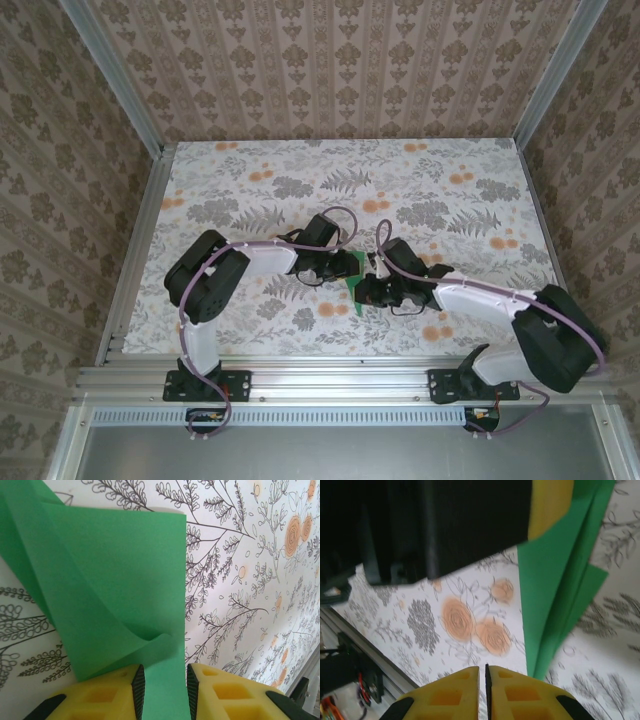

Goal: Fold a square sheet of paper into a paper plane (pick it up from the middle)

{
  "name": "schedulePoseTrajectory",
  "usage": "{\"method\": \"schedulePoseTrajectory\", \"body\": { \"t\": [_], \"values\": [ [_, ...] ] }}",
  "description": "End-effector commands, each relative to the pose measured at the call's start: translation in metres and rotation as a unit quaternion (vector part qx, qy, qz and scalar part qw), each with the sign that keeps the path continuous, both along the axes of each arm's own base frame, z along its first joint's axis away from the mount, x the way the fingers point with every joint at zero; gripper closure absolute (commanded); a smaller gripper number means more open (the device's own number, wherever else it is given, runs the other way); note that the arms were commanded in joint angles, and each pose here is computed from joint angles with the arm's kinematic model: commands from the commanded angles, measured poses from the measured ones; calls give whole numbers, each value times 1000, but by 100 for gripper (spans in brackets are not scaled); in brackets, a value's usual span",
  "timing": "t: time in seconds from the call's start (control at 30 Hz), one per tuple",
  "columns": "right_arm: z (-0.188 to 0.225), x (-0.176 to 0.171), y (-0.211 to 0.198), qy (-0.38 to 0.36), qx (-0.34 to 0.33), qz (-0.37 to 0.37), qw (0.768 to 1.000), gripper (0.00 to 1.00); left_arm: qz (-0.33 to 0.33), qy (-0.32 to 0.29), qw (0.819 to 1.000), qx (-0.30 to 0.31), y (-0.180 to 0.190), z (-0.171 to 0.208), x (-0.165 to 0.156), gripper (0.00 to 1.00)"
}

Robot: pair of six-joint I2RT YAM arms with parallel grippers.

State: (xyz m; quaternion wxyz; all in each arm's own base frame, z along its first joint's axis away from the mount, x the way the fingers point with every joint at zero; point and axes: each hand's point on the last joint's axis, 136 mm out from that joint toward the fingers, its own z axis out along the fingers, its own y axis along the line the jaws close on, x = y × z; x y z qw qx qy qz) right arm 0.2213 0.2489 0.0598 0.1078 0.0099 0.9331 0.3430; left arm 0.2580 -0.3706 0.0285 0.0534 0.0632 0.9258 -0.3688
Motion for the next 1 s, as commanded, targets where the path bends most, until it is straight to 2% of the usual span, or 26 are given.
{"method": "schedulePoseTrajectory", "body": {
  "t": [0.0,0.1,0.2,0.27,0.47,0.57,0.73,0.97],
  "values": [
    [-1,16,20,12,43,-12,999,87,1,-9,1000,17,3,-3,3,68],
    [-14,21,23,22,39,-21,999,86,1,-9,1000,17,2,-3,3,68],
    [-32,20,14,35,1,-25,999,86,2,-9,1000,16,2,-2,4,68],
    [-47,14,2,44,-35,-21,998,87,3,-10,1000,15,2,-1,4,68],
    [-84,-27,-23,107,-69,15,992,91,6,-27,1000,1,2,19,11,65],
    [-93,-43,-27,130,-55,35,989,93,14,-57,998,-20,5,49,19,60],
    [-91,-47,-20,129,-21,68,989,94,22,-107,993,-49,16,95,24,52],
    [-83,-44,-14,129,-1,114,985,95,38,-92,994,-42,29,78,9,55]
  ]
}}
